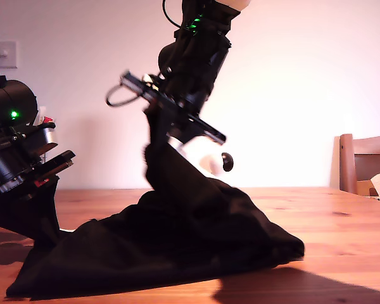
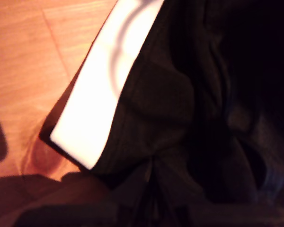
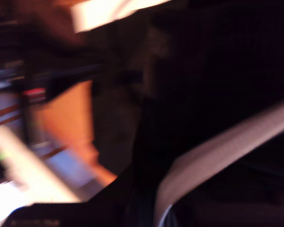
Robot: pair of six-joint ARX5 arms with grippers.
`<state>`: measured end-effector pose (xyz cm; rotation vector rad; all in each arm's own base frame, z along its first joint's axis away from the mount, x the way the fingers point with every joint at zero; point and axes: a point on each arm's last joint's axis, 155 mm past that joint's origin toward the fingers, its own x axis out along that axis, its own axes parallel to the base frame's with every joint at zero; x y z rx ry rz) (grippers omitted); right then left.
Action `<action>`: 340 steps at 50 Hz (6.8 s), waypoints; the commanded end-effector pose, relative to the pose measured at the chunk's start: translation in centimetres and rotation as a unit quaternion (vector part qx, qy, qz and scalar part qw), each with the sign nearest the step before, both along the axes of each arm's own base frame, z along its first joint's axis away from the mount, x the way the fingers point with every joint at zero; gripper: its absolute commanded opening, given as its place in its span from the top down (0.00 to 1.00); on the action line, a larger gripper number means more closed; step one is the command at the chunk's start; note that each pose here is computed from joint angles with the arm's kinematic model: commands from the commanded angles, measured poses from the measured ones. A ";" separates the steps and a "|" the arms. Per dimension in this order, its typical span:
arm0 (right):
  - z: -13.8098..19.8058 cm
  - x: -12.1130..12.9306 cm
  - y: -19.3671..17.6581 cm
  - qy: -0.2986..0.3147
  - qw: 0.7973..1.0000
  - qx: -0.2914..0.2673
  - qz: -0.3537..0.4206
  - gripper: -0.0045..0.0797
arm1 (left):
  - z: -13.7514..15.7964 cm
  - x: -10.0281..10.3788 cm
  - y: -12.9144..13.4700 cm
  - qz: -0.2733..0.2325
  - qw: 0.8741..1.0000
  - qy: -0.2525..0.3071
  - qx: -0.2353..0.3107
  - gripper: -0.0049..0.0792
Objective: Fold the shorts in front of you. After folding it, place it to the left side.
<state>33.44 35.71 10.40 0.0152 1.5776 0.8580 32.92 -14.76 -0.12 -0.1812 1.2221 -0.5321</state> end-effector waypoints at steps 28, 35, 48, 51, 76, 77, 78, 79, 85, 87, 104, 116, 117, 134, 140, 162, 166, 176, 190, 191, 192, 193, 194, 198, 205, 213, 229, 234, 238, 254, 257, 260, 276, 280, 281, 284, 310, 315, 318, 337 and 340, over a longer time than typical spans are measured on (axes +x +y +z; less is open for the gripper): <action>7.3 -2.4 7.5 0.012 0.989 0.145 0.018 0.96 | -2.0 -1.5 -0.5 -0.011 0.999 0.035 0.000 0.97; 6.9 -2.3 7.8 -0.001 0.990 0.140 0.022 0.96 | -1.9 -1.7 -0.7 -0.014 0.999 0.038 -0.007 0.97; 6.4 -1.4 7.4 -0.021 0.992 0.126 0.015 0.96 | 0.6 -2.0 -2.3 -0.018 0.995 0.044 -0.084 0.97; 6.4 -1.4 7.4 -0.025 0.991 0.128 0.021 0.96 | 1.8 -1.9 -2.7 -0.021 0.993 0.040 -0.108 0.97; 6.1 -1.1 7.2 -0.038 0.992 0.120 0.025 0.96 | 5.9 -0.6 2.5 0.060 0.987 0.020 -0.148 0.96; 6.1 -1.1 7.2 -0.038 0.992 0.120 0.025 0.96 | 6.1 -0.5 2.9 0.066 0.987 0.015 -0.146 0.96; 6.1 -1.0 7.2 -0.039 0.992 0.120 0.025 0.96 | 6.4 -0.2 3.5 0.074 0.987 0.008 -0.142 0.96; 6.0 -1.0 7.3 -0.039 0.992 0.120 0.025 0.96 | 6.7 0.0 4.1 0.081 0.987 0.002 -0.138 0.96; 5.2 -0.9 7.6 -0.037 0.992 0.119 0.026 0.96 | 8.3 1.1 7.3 0.133 0.984 -0.038 -0.110 0.96; 4.7 -0.8 7.7 -0.034 0.992 0.116 0.026 0.96 | 9.1 1.5 8.2 0.145 0.983 -0.055 -0.102 0.96; -1.7 -1.7 9.8 0.004 0.995 0.090 0.036 0.96 | 14.1 2.6 9.9 0.168 0.970 -0.151 -0.088 0.96; -4.5 -2.7 11.3 0.016 0.995 0.083 0.048 0.96 | 14.1 2.4 9.8 0.169 0.971 -0.146 -0.092 0.96; -4.7 -2.8 11.3 0.015 0.995 0.082 0.049 0.96 | 14.1 2.4 9.8 0.168 0.971 -0.145 -0.093 0.96; -1.7 -4.1 14.0 0.070 0.987 0.144 0.027 0.52 | 14.2 2.4 9.5 0.164 0.970 -0.148 -0.097 0.96; -0.6 -5.0 14.4 0.111 0.980 0.164 0.023 0.53 | 14.4 2.6 9.5 0.167 0.970 -0.150 -0.099 0.96; 4.6 -3.8 13.3 0.116 0.967 0.226 0.024 0.52 | 14.7 2.3 8.8 0.156 0.970 -0.146 -0.119 0.96; 5.5 -3.0 12.8 0.113 0.965 0.234 0.018 0.52 | 14.7 2.3 8.7 0.155 0.970 -0.146 -0.120 0.96; 5.1 -1.2 12.2 0.073 0.976 0.205 -0.014 0.35 | 14.7 2.3 8.6 0.154 0.970 -0.146 -0.120 0.96; 5.0 -1.3 12.1 0.078 0.976 0.203 -0.018 0.19 | 14.9 2.2 7.5 0.139 0.971 -0.148 -0.122 0.96; 5.0 -1.4 12.1 0.080 0.976 0.202 -0.018 0.19 | 14.9 2.3 7.4 0.137 0.971 -0.150 -0.123 0.96; 5.0 -1.5 12.1 0.083 0.976 0.201 -0.018 0.19 | 15.0 2.3 7.3 0.135 0.971 -0.151 -0.123 0.96; 5.0 -1.6 12.1 0.086 0.976 0.201 -0.018 0.19 | 15.0 2.3 7.2 0.133 0.971 -0.153 -0.123 0.96; 5.0 -1.6 12.1 0.086 0.976 0.200 -0.018 0.19 | 15.0 2.3 7.1 0.132 0.971 -0.154 -0.123 0.96; 4.6 -2.0 12.2 0.080 0.978 0.191 -0.014 0.19 | 14.9 2.4 7.1 0.134 0.972 -0.154 -0.118 0.96; 2.5 -1.8 10.8 0.050 0.990 0.133 -0.016 0.18 | 14.9 2.5 7.2 0.135 0.972 -0.155 -0.116 0.96; 2.3 -2.9 10.5 0.058 0.991 0.122 -0.003 0.15 | 15.3 3.0 7.4 0.135 0.969 -0.172 -0.112 0.96; -0.7 -1.2 6.3 -0.016 0.999 0.026 0.027 0.59 | 15.3 3.0 7.4 0.134 0.969 -0.172 -0.113 0.96; -1.0 -0.6 5.6 -0.021 1.000 0.013 0.019 0.85 | 15.2 2.8 7.2 0.133 0.970 -0.167 -0.113 0.96; -0.9 -0.4 5.6 -0.019 1.000 0.016 0.014 0.84 | 15.1 2.7 7.2 0.133 0.971 -0.164 -0.113 0.96; -1.4 0.1 5.1 -0.038 0.999 -0.001 0.016 0.96 | 15.1 2.7 7.2 0.133 0.971 -0.165 -0.113 0.96; -1.9 0.5 4.2 -0.051 0.998 -0.026 0.015 0.96 | 15.1 2.7 7.2 0.133 0.971 -0.165 -0.113 0.96; -2.4 0.8 3.4 -0.061 0.997 -0.049 0.015 0.96 | 15.1 2.7 7.2 0.133 0.971 -0.164 -0.113 0.96; -4.4 -0.9 4.3 -0.054 0.995 -0.072 0.037 0.96 | 15.0 2.7 7.2 0.133 0.971 -0.162 -0.113 0.96; -5.1 -1.7 4.3 -0.049 0.994 -0.082 0.045 0.96 | 15.0 2.7 7.2 0.134 0.971 -0.163 -0.113 0.96; -5.3 -1.7 4.3 -0.051 0.994 -0.088 0.046 0.96 | 15.0 2.7 7.2 0.134 0.971 -0.163 -0.112 0.96; -5.9 -1.9 4.0 -0.059 0.991 -0.105 0.050 0.96 | 15.0 2.7 7.2 0.134 0.971 -0.163 -0.112 0.96; -9.0 -3.2 2.4 -0.074 0.979 -0.176 0.071 0.96 | 14.7 2.4 7.3 0.137 0.973 -0.152 -0.112 0.96; -8.8 -4.1 4.6 -0.059 0.987 -0.140 0.058 0.96 | 14.7 2.4 7.3 0.137 0.972 -0.152 -0.112 0.96; -7.8 -6.0 7.8 -0.014 0.996 -0.071 0.051 0.96 | 14.7 2.4 7.4 0.139 0.972 -0.152 -0.112 0.96; -3.3 -10.8 14.2 0.097 0.988 0.093 0.072 0.96 | 18.5 3.5 8.6 0.156 0.965 -0.168 -0.128 0.96; -2.9 -10.8 14.2 0.109 0.986 0.104 0.072 0.96 | 18.9 3.5 8.4 0.152 0.965 -0.165 -0.134 0.96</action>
